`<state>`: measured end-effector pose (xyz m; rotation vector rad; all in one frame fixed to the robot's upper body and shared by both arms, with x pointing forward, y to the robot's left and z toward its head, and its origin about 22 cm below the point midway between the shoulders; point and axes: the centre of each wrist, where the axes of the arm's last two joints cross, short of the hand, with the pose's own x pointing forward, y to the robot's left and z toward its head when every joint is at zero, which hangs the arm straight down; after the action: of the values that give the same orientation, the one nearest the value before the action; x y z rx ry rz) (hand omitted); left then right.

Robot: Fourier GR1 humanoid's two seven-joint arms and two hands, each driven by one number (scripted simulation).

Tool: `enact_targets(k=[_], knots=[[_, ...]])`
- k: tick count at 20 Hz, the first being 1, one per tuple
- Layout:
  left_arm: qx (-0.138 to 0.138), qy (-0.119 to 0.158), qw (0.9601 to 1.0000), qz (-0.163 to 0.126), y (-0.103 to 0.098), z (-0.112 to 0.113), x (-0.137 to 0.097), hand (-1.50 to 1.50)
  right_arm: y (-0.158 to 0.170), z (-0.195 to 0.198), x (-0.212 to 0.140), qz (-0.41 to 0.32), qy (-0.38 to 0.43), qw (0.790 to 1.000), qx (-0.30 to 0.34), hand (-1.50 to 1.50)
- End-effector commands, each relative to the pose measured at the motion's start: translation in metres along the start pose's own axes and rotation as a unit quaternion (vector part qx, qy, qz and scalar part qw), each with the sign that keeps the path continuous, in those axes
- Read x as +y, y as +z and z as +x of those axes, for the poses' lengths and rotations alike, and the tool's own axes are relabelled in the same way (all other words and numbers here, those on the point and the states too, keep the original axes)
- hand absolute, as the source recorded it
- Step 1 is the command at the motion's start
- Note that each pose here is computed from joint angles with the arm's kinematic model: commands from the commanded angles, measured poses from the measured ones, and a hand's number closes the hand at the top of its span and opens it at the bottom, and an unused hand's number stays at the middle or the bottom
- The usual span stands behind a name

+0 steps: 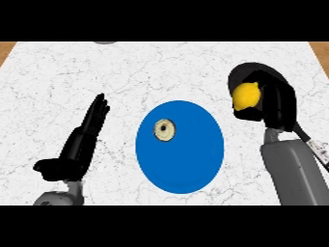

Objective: Pick the lemon from the plate and place it in the pan

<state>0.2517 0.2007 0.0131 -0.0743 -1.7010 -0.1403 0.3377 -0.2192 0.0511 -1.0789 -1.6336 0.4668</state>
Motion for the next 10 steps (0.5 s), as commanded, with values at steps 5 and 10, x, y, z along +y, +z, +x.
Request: enact_targets(k=[5, 10], knots=[[0.0, 0.0, 1.0, -0.007, 0.004, -0.017, -0.006, 0.0, -0.038, -0.064, 0.012, -0.103, 0.007, 0.995, 0.015, 1.5], [0.0, 0.007, 0.9997, -0.023, -0.003, 0.009, -0.012, 0.0, -0.082, -0.078, -0.012, -0.114, -0.014, 0.993, 0.022, 1.5]])
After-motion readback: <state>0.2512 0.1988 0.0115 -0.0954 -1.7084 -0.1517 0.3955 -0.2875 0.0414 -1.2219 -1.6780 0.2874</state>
